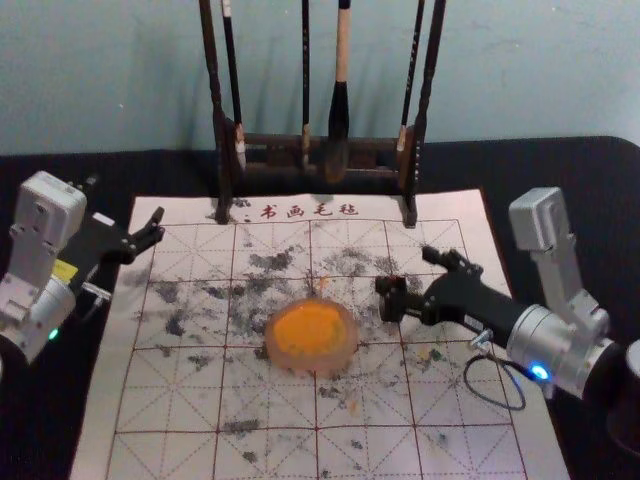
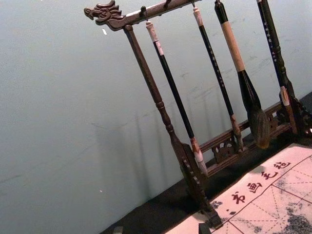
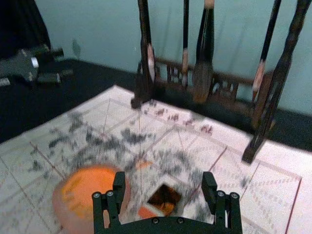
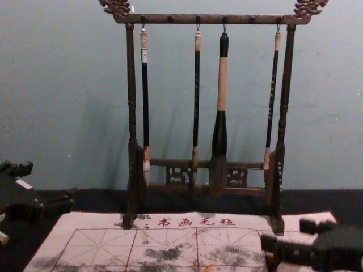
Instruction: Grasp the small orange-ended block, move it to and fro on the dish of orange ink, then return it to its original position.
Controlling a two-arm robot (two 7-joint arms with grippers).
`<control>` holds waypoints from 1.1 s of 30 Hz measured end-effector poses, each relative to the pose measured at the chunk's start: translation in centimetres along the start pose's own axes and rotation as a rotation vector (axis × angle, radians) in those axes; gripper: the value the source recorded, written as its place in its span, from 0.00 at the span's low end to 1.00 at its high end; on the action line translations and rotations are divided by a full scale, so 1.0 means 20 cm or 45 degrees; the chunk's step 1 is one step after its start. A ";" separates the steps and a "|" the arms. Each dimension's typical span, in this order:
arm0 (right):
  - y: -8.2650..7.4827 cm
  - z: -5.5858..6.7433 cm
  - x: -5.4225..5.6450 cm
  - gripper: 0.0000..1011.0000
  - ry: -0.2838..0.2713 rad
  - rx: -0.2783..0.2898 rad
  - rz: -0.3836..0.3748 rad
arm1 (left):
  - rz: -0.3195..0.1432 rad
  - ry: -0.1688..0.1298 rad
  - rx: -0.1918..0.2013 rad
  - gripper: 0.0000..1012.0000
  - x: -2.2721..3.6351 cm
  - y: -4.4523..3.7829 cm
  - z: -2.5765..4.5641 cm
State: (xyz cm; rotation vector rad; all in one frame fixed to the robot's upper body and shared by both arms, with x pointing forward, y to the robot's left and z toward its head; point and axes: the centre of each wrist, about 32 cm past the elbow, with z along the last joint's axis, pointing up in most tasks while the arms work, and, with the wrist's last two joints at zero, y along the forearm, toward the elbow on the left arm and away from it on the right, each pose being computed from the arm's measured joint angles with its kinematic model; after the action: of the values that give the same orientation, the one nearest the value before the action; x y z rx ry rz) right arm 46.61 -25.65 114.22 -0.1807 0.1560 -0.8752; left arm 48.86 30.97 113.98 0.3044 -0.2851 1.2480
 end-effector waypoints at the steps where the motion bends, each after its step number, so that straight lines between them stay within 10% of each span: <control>1: 0.00 0.01 0.00 0.99 -0.003 0.014 -0.002 | 0.000 0.000 0.000 0.99 0.000 0.000 0.000; 8: -0.05 0.06 0.01 0.99 -0.041 0.140 -0.156 | 0.000 0.000 0.000 0.99 0.000 0.000 0.000; 17: -0.06 -0.11 0.01 0.99 -0.125 0.047 -0.419 | 0.000 0.000 0.000 0.99 0.000 0.000 0.000; 23: -0.05 -0.20 -0.01 0.99 -0.117 -0.026 -0.461 | 0.000 0.000 0.000 0.99 0.000 0.000 0.000; 33: -0.05 -0.19 0.00 0.99 -0.121 -0.018 -0.458 | 0.000 0.000 0.000 0.99 0.000 0.000 0.000</control>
State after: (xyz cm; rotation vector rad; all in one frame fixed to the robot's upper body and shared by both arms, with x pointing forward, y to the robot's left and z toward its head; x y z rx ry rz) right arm 45.05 -26.55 110.73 -0.2685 0.0402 -1.2211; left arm 48.86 30.97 113.98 0.3044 -0.2850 1.2480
